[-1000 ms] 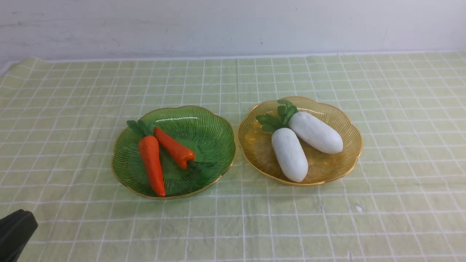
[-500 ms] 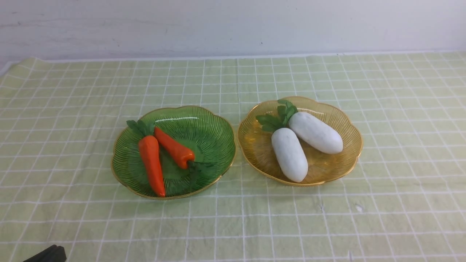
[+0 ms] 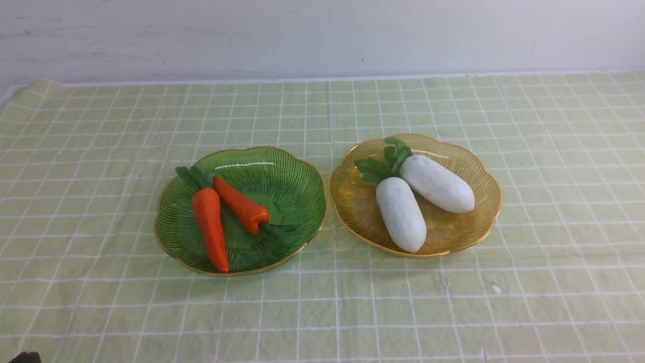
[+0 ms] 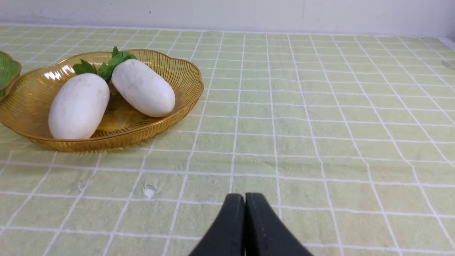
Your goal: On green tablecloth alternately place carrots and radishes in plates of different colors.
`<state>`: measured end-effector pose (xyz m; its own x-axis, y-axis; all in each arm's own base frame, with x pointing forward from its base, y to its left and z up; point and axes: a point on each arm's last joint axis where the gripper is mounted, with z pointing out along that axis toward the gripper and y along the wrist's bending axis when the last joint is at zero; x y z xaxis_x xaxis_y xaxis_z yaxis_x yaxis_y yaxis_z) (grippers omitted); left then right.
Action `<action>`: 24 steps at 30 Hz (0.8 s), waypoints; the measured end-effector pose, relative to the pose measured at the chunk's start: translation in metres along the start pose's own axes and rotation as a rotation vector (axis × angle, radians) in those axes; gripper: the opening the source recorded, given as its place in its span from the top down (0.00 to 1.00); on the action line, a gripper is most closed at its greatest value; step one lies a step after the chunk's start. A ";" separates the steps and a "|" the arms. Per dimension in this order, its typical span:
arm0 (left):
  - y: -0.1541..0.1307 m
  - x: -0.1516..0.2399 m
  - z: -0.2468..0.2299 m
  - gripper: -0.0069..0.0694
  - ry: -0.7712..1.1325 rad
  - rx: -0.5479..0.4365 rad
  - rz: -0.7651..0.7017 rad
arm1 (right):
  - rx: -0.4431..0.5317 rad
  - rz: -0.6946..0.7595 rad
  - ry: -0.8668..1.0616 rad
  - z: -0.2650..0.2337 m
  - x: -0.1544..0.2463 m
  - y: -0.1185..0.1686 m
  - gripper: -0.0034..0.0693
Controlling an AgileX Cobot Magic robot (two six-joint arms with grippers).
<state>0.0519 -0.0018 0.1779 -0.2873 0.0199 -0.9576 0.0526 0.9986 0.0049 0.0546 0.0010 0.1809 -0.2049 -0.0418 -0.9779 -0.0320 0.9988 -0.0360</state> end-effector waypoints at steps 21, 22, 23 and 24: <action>0.000 0.007 0.002 0.92 0.023 0.003 -0.011 | 0.000 0.000 0.001 0.000 0.000 0.000 0.97; 0.000 0.007 0.002 0.92 0.023 0.003 -0.011 | 0.000 0.000 0.001 0.000 0.000 0.000 0.97; 0.000 0.007 0.002 0.92 0.023 0.003 -0.011 | 0.000 0.000 0.001 0.000 0.000 0.000 0.97; 0.000 0.007 0.002 0.92 0.023 0.003 -0.011 | 0.000 0.000 0.001 0.000 0.000 0.000 0.97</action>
<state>0.0522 -0.0022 0.1704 -0.3102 0.0105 -0.9506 0.0525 0.9986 -0.0061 0.0545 0.0010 0.1808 -0.2060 -0.0419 -0.9776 -0.0320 0.9988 -0.0360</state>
